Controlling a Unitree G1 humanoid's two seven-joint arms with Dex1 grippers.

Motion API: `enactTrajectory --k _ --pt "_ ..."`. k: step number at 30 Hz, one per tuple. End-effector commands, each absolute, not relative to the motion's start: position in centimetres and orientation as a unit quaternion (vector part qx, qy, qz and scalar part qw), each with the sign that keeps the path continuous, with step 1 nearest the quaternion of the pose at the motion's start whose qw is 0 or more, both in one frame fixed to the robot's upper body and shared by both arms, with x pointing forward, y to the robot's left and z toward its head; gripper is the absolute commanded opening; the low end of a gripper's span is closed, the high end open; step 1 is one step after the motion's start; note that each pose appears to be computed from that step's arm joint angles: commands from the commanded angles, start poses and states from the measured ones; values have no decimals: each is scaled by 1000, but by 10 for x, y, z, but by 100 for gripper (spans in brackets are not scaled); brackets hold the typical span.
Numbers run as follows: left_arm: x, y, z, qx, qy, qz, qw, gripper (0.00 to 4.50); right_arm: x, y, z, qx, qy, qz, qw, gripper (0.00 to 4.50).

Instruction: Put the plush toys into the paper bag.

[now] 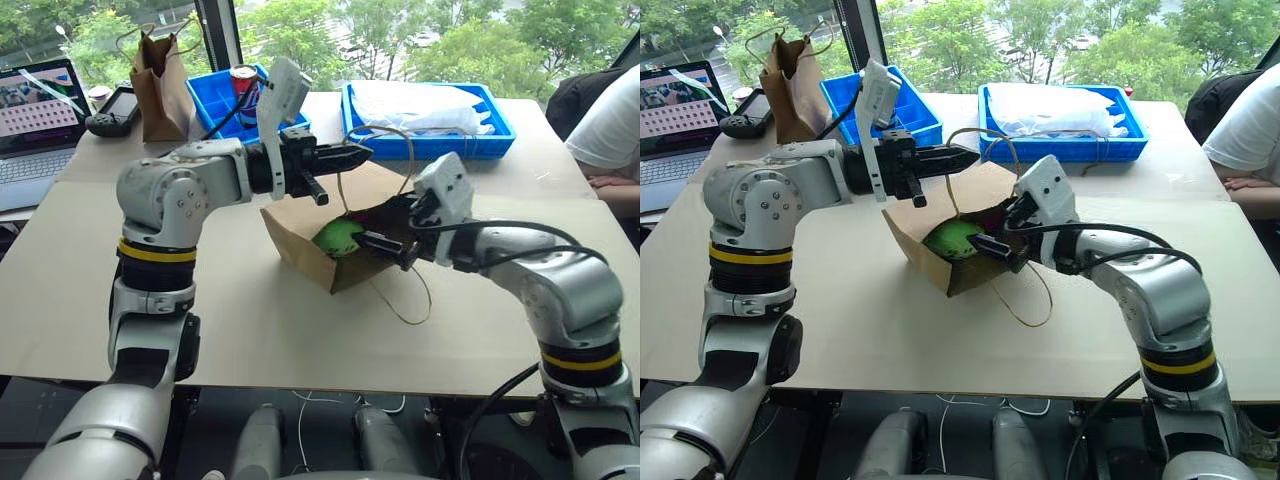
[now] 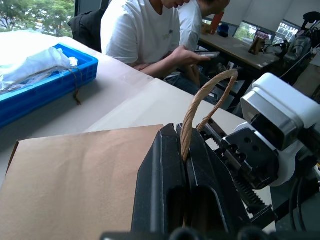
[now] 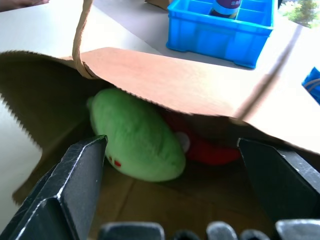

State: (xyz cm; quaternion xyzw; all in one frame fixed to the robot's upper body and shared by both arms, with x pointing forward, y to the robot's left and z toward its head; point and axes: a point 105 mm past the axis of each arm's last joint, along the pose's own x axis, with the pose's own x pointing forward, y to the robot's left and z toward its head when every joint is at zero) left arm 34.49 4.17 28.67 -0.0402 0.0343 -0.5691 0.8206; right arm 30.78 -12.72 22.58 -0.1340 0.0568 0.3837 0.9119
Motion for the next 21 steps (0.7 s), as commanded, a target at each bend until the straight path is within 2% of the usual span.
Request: enactTrajectory --k 1,4,7,12,16,18,21 --pt "344 43 300 -32 5 -574 818 0 287 -155 234 -134 72 366 918 449" --pt "344 41 300 -31 3 -579 815 0 281 -188 217 -86 117 314 938 449" --pt "343 39 300 -32 3 -583 812 0 275 -199 195 31 141 297 944 449" --pt "343 36 299 -31 5 -589 808 0 268 -189 143 141 200 287 926 449" --pt "343 36 300 -30 4 -588 809 0 265 -177 125 208 216 292 908 449" --pt "343 37 300 -30 4 -586 809 0 263 -172 115 241 227 289 898 397" --pt "342 39 300 -27 5 -583 812 0 261 -163 125 298 195 321 878 310"
